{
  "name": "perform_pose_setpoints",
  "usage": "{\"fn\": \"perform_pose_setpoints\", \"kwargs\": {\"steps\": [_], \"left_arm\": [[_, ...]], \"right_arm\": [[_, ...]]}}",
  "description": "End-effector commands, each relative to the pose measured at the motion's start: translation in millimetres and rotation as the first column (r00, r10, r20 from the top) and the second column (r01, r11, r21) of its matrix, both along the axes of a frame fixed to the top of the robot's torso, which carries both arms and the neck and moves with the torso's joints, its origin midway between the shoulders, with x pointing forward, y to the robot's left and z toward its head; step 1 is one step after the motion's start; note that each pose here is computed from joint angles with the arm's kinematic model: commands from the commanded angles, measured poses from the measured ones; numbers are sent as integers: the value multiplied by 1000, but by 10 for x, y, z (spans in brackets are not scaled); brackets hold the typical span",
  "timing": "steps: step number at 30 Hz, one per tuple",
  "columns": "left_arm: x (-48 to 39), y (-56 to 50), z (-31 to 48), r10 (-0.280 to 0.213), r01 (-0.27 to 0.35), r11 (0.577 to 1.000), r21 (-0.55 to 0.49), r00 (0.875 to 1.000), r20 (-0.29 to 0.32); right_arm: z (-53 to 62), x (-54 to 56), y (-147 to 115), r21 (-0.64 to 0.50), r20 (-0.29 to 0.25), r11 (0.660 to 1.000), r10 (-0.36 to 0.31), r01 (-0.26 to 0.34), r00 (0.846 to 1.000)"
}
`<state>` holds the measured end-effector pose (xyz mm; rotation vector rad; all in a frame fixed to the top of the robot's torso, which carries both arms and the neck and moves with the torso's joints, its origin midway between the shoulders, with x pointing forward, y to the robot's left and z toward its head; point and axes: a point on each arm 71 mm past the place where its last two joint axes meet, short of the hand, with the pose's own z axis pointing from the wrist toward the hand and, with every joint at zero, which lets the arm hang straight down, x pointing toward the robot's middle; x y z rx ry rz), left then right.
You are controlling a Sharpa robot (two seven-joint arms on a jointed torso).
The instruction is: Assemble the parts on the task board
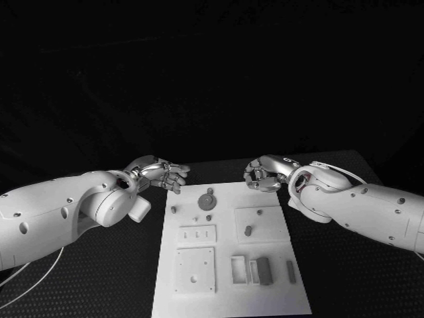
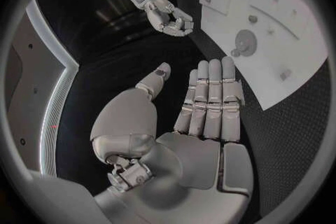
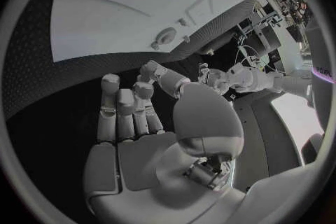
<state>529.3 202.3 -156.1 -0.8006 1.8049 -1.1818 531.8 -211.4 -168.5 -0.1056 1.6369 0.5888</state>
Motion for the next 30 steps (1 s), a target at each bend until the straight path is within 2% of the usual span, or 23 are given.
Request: {"fn": "perform_pose_setpoints", "kwargs": {"steps": [1, 5, 11, 15, 24, 30], "left_arm": [[-11, -138, -40, -17, 19, 998, 56, 999, -37], [-43, -241, -116, 2, 2, 997, 72, 999, -47], [-69, -407, -166, 14, -7, 996, 88, 997, -71], [-96, -507, -201, 5, 5, 995, 100, 995, -97], [-114, -639, -216, -15, 25, 995, 95, 994, -109], [-128, -684, -218, -27, 38, 995, 91, 993, -117]], "right_arm": [[-30, -19, 148, -17, -54, 1000, -22, 22, 998], [-21, -50, 311, -8, -57, 1000, -18, 17, 998], [4, -130, 519, 6, -57, 1000, 2, -1, 998], [25, -204, 637, 18, -61, 999, 30, -29, 998], [32, -250, 780, 20, -69, 998, 66, -65, 995], [40, -263, 824, 26, -64, 997, 76, -75, 995]]}}
